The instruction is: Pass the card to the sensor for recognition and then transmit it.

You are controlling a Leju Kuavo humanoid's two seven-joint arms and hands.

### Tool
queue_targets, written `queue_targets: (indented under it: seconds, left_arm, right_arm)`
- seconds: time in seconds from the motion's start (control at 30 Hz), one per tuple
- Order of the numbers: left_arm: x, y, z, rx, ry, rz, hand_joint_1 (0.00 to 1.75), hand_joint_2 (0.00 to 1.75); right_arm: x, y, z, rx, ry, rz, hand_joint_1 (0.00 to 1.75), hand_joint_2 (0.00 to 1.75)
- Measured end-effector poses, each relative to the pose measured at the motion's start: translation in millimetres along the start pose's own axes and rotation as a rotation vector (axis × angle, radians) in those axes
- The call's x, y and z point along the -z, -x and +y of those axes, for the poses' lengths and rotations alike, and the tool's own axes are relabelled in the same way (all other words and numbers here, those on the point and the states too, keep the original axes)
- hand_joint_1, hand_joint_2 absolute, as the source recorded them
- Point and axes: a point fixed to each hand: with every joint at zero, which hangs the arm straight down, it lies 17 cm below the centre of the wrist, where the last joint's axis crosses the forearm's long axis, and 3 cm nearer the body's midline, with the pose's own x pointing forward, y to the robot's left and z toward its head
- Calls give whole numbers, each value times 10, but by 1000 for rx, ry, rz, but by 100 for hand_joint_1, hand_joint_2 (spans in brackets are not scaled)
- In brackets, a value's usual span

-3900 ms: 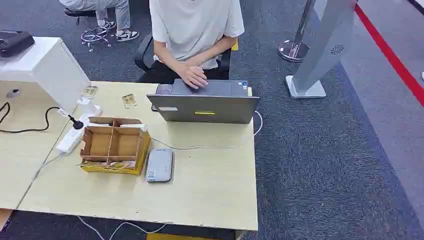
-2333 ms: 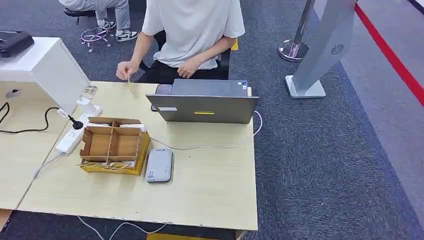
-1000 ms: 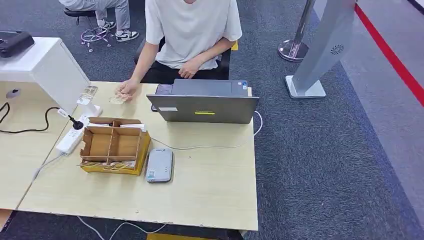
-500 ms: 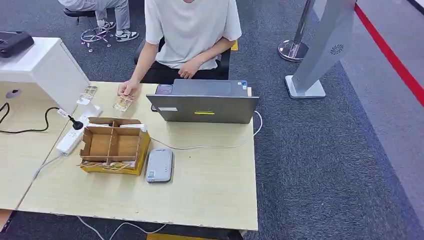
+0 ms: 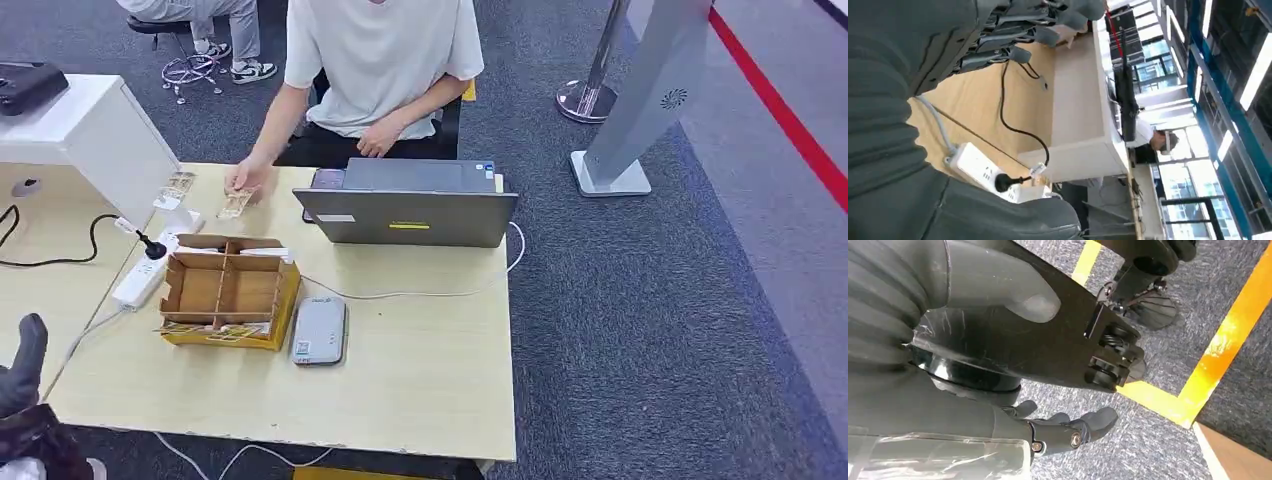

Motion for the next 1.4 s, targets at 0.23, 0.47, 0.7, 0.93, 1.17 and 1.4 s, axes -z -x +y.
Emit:
queue_targets:
  seconds: [0.23, 0.47, 0.7, 0.93, 1.17, 1.4]
  left_arm:
    - [184, 88, -582, 127, 117, 3, 0, 175]
    - [338, 154, -1120, 276, 224, -14, 0, 175]
    - [471, 162, -1580, 452, 309, -66, 0, 175]
    - [604, 140, -1958, 633, 371, -143, 68, 175]
    - [716, 82, -2268, 820, 413, -246, 175, 175]
    - [843, -22, -2530, 1004, 434, -378, 175, 175]
  right_arm:
    - [-2, 20, 18, -2, -11, 9, 0, 175]
    - [-4, 30, 33, -11, -20, 13, 0, 175]
    - [-9, 40, 59, -16, -34, 18, 0, 175]
    - [-12, 47, 72, -22, -42, 20, 0, 175]
    - [-14, 63, 85, -29, -50, 25, 0, 175]
    - [-16, 100, 91, -34, -58, 40, 0, 175]
